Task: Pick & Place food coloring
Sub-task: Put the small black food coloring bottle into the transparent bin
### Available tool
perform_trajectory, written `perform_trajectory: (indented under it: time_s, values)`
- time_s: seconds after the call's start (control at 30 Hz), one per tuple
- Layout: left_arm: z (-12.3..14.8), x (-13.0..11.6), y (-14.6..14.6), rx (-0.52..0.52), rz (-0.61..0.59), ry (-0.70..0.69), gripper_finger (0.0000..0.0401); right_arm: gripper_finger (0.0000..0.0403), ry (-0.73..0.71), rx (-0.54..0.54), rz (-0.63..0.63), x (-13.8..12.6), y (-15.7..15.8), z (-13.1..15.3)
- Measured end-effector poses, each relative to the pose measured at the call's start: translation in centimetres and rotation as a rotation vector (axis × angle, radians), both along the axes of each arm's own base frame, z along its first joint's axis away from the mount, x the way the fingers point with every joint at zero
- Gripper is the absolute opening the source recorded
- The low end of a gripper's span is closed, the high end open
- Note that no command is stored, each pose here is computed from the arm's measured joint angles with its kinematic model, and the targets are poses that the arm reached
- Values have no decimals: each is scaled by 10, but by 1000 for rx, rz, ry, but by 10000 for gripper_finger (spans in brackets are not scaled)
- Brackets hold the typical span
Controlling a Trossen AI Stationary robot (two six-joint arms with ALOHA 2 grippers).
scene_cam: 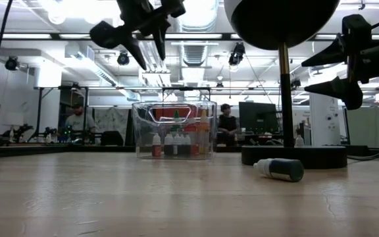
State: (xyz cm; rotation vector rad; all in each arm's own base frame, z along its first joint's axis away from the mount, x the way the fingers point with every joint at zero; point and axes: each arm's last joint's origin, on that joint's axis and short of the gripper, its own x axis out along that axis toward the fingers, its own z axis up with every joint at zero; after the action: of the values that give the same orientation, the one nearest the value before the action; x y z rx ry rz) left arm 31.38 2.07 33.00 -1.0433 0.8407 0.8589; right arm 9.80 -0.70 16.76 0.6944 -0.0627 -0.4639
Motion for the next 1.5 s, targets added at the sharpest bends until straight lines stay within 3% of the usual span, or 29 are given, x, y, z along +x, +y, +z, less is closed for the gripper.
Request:
perform_trajectory:
  time_s: [0.17,0.37,0.6,1.03,1.37,1.5]
  values:
    - [-16,11,-24,-66,57,16,170,302,0,0,1,0,0,0]
    - [-44,30,-49,-235,169,62,170,302,0,0,1,0,0,0]
    - [-68,62,-73,-483,73,4,170,302,0,0,1,0,0,0]
    - [-98,81,-87,-592,269,19,170,302,0,0,0,0,0,0]
    - [-122,100,-100,-751,146,38,170,302,0,0,1,0,0,0]
    - [-126,102,-103,-837,158,76,170,302,0,0,0,0,0,0]
